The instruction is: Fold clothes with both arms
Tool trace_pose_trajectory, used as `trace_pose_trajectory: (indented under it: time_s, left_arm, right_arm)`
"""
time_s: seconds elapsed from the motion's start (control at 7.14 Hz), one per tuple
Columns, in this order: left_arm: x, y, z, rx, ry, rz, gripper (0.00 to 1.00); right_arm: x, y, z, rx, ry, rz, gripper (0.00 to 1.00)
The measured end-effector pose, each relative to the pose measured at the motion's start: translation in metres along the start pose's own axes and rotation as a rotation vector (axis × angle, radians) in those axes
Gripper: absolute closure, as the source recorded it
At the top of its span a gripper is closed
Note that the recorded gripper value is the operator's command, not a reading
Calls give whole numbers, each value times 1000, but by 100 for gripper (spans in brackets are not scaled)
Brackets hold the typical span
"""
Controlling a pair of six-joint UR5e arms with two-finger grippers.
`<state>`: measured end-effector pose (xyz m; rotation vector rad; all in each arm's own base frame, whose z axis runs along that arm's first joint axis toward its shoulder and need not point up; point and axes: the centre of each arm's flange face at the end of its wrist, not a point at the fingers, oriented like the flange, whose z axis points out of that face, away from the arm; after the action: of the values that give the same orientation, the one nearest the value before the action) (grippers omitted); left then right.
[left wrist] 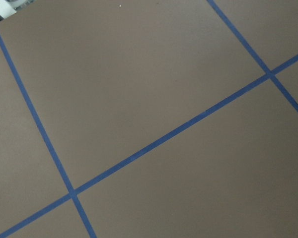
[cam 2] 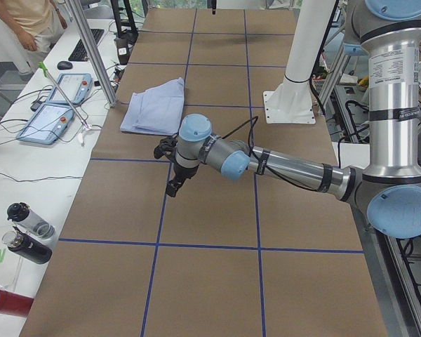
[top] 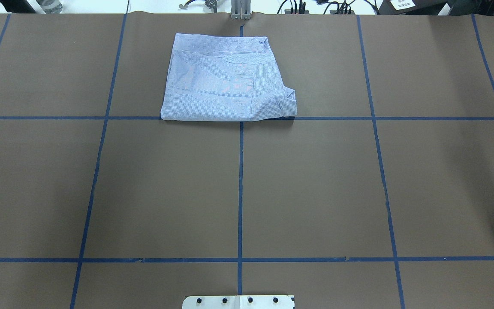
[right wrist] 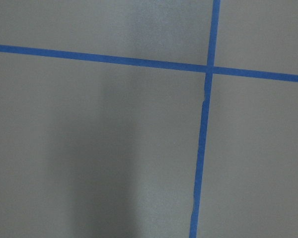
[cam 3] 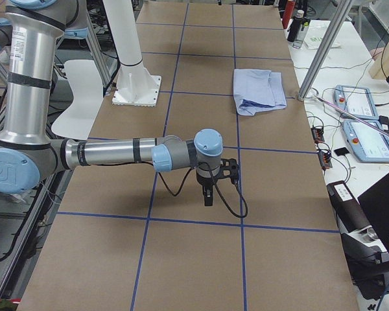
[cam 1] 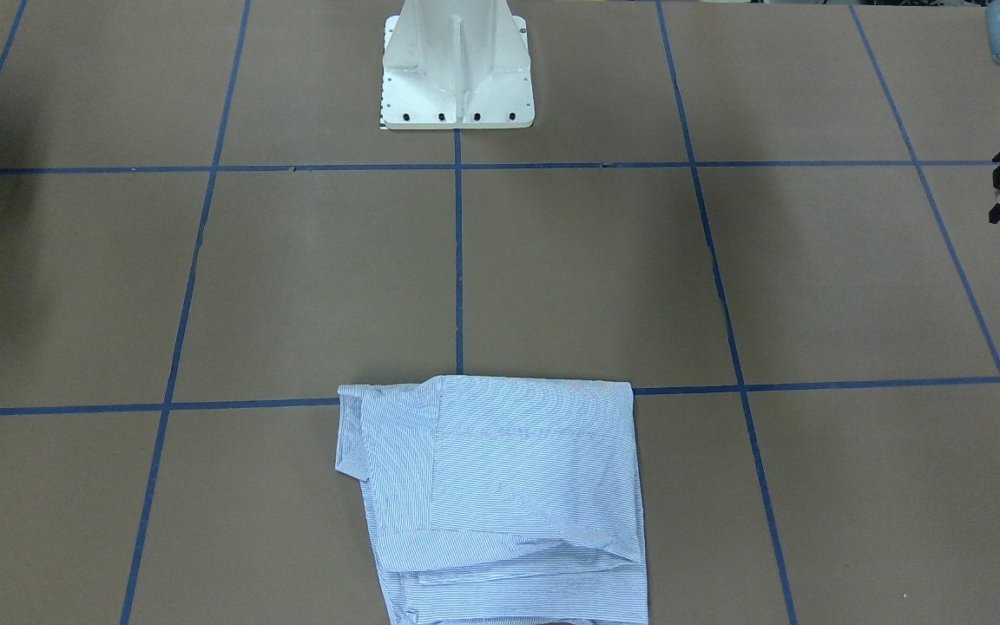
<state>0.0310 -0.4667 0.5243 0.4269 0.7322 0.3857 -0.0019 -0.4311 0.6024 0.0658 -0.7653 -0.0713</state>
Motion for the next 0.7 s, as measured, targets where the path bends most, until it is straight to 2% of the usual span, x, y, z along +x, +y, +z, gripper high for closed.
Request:
trace_pose_trajectory:
  time_s: [0.42,0.7]
  left_arm:
    - [-25,15,12,-29,-9,-111,1]
    - [-27,19,12,-33,34,-134,1]
  right_arm:
    - [4,6,3,-10,-24,18,1]
    - [9,10,6,-19,-43,33,1]
